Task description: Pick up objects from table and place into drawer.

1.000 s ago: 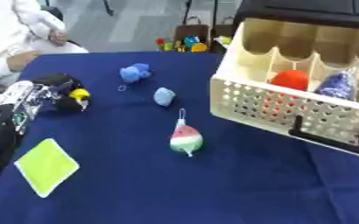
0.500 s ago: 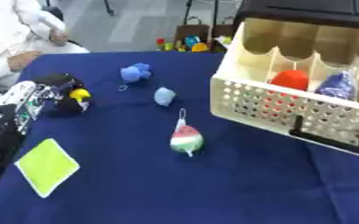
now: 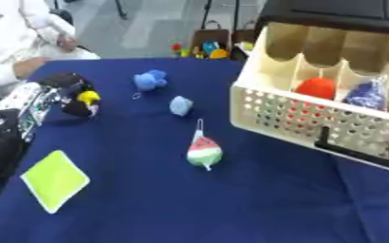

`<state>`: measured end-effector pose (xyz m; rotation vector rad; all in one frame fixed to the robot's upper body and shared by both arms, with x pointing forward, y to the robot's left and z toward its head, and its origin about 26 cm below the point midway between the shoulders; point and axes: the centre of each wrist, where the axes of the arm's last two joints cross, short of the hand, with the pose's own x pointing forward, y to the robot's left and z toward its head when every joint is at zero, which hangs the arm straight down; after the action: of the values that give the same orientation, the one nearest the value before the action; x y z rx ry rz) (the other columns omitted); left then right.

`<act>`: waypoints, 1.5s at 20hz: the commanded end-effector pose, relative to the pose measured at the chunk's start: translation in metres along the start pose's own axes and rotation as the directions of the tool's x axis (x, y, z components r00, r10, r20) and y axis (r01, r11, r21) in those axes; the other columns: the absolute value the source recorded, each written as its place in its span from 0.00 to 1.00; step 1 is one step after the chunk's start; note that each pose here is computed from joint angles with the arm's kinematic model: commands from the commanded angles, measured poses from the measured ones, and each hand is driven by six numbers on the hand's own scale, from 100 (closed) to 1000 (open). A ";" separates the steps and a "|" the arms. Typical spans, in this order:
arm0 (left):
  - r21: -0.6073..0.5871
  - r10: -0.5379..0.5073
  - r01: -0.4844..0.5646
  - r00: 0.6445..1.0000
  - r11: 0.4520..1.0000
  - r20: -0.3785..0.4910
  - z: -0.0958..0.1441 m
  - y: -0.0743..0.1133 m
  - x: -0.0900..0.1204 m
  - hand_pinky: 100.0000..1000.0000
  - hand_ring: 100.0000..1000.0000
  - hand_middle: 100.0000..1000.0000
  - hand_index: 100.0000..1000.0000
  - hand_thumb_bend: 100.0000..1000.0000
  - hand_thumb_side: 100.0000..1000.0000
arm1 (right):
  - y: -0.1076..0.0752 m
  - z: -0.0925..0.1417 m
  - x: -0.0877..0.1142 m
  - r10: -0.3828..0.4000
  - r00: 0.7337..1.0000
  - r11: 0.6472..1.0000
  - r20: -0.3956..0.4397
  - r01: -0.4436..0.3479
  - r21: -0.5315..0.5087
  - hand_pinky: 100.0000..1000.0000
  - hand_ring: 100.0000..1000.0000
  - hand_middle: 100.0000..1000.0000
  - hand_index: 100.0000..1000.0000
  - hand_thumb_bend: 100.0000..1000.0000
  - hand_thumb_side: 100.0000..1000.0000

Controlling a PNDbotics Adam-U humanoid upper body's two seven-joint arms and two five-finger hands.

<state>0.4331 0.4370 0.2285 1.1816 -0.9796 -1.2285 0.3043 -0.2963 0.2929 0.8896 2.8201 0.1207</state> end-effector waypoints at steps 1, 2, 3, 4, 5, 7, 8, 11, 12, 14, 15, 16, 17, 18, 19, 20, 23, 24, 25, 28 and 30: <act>0.050 -0.028 0.029 0.999 0.998 -0.023 0.010 0.030 -0.011 0.37 0.58 0.55 0.75 0.00 0.41 | -0.003 -0.007 0.000 -0.003 0.999 1.000 0.037 0.003 -0.017 0.53 0.55 0.56 0.70 0.00 0.87; 0.052 -0.031 0.032 0.999 0.998 -0.019 0.011 0.033 -0.010 0.37 0.58 0.55 0.75 0.00 0.41 | -0.003 -0.007 0.000 -0.002 0.999 1.000 0.036 0.003 -0.017 0.53 0.55 0.56 0.70 0.00 0.86; 0.055 -0.035 0.036 0.999 0.998 -0.014 0.012 0.036 -0.008 0.37 0.58 0.55 0.75 0.00 0.40 | -0.003 -0.007 0.000 -0.003 0.999 1.000 0.034 0.003 -0.016 0.53 0.55 0.56 0.70 0.00 0.86; 0.060 -0.039 0.039 0.999 0.997 -0.006 0.013 0.040 -0.007 0.37 0.58 0.55 0.75 0.00 0.40 | -0.003 -0.006 0.000 -0.003 0.999 1.000 0.033 0.004 -0.015 0.53 0.55 0.56 0.70 0.00 0.86; 0.067 -0.042 0.042 0.999 0.997 0.004 0.014 0.044 -0.005 0.37 0.58 0.55 0.75 0.00 0.40 | -0.003 -0.006 0.000 -0.004 0.999 1.000 0.032 0.004 -0.014 0.53 0.55 0.56 0.70 0.00 0.86; 0.083 -0.049 0.046 0.998 0.995 0.032 0.018 0.051 0.000 0.37 0.58 0.55 0.75 0.00 0.39 | -0.004 -0.006 0.000 -0.004 1.000 1.000 0.031 0.004 -0.012 0.53 0.55 0.57 0.70 0.00 0.86; 0.095 -0.053 0.049 0.997 0.994 0.050 0.020 0.055 0.003 0.36 0.58 0.54 0.75 0.00 0.38 | -0.004 -0.006 0.000 -0.004 1.000 1.000 0.030 0.004 -0.011 0.53 0.56 0.57 0.70 0.00 0.86; 0.145 -0.066 0.049 0.991 0.988 0.118 0.027 0.070 0.015 0.35 0.57 0.53 0.74 0.00 0.37 | -0.005 -0.005 0.000 -0.004 1.000 1.000 0.026 0.004 -0.009 0.53 0.56 0.57 0.70 0.00 0.86; 0.162 -0.073 0.050 0.987 0.985 0.143 0.031 0.075 0.019 0.35 0.57 0.53 0.74 0.00 0.36 | -0.005 -0.005 0.000 -0.004 1.000 1.000 0.025 0.004 -0.008 0.54 0.56 0.57 0.70 0.00 0.86; 0.192 -0.084 0.047 0.979 0.980 0.187 0.038 0.085 0.027 0.35 0.57 0.53 0.74 0.00 0.36 | -0.005 -0.004 0.000 -0.004 1.000 1.000 0.022 0.004 -0.006 0.54 0.56 0.58 0.70 0.00 0.86; 0.211 -0.091 0.045 0.973 0.977 0.212 0.042 0.091 0.032 0.34 0.57 0.52 0.74 0.00 0.35 | -0.005 -0.004 0.000 -0.004 1.000 1.000 0.020 0.004 -0.005 0.53 0.56 0.58 0.70 0.00 0.86; 0.228 -0.098 0.043 0.967 0.973 0.237 0.046 0.097 0.037 0.34 0.57 0.52 0.74 0.00 0.35 | -0.005 -0.004 0.000 -0.003 1.000 1.000 0.018 0.004 -0.004 0.54 0.56 0.58 0.70 0.00 0.86; 0.243 -0.106 0.041 0.960 0.969 0.261 0.050 0.102 0.042 0.34 0.57 0.52 0.74 0.00 0.35 | -0.006 -0.003 0.000 -0.003 1.000 1.000 0.016 0.003 -0.003 0.54 0.56 0.58 0.70 0.00 0.86; 0.255 -0.114 0.040 0.952 0.966 0.284 0.055 0.108 0.047 0.34 0.57 0.52 0.74 0.00 0.34 | -0.006 -0.003 0.000 -0.003 1.000 1.000 0.014 0.003 -0.002 0.54 0.56 0.58 0.70 0.00 0.86; 0.266 -0.122 0.037 0.944 0.963 0.307 0.059 0.112 0.052 0.34 0.56 0.52 0.74 0.00 0.34 | -0.006 -0.003 0.000 -0.003 1.000 1.000 0.012 0.003 -0.001 0.54 0.56 0.59 0.70 0.00 0.86; 0.275 -0.128 0.035 0.936 0.961 0.328 0.063 0.117 0.058 0.35 0.57 0.52 0.74 0.00 0.33 | -0.006 -0.003 0.000 -0.003 1.000 1.000 0.010 0.003 0.000 0.54 0.56 0.59 0.70 0.00 0.86; 0.301 -0.157 0.035 0.906 0.953 0.392 0.076 0.129 0.075 0.35 0.57 0.52 0.74 0.00 0.31 | -0.007 -0.002 0.000 -0.003 1.000 1.000 0.005 0.003 0.001 0.54 0.56 0.59 0.70 0.00 0.86; 0.312 -0.169 0.035 0.894 0.950 0.415 0.081 0.134 0.083 0.35 0.57 0.52 0.74 0.00 0.31 | -0.007 -0.002 0.000 -0.003 1.000 1.000 0.004 0.003 0.002 0.54 0.56 0.59 0.70 0.00 0.86; 0.322 -0.181 0.036 0.882 0.946 0.436 0.086 0.137 0.090 0.35 0.57 0.52 0.74 0.00 0.31 | -0.007 -0.001 0.000 -0.003 1.000 1.000 0.002 0.003 0.002 0.54 0.56 0.59 0.70 0.00 0.86; 0.354 -0.225 0.039 0.835 0.935 0.503 0.101 0.148 0.114 0.35 0.57 0.52 0.75 0.00 0.30 | -0.007 -0.001 -0.001 -0.005 1.000 1.000 -0.001 0.005 0.002 0.54 0.56 0.60 0.70 0.00 0.86; 0.375 -0.252 0.035 0.798 0.927 0.548 0.111 0.155 0.131 0.35 0.57 0.51 0.75 0.00 0.30 | -0.007 -0.001 0.000 -0.008 1.000 1.000 -0.002 0.008 0.002 0.53 0.56 0.60 0.70 0.00 0.86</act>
<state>0.3746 0.2935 0.3760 1.1522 -1.6147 -1.6259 0.3038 -0.2991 0.2854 0.8924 2.8609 0.1265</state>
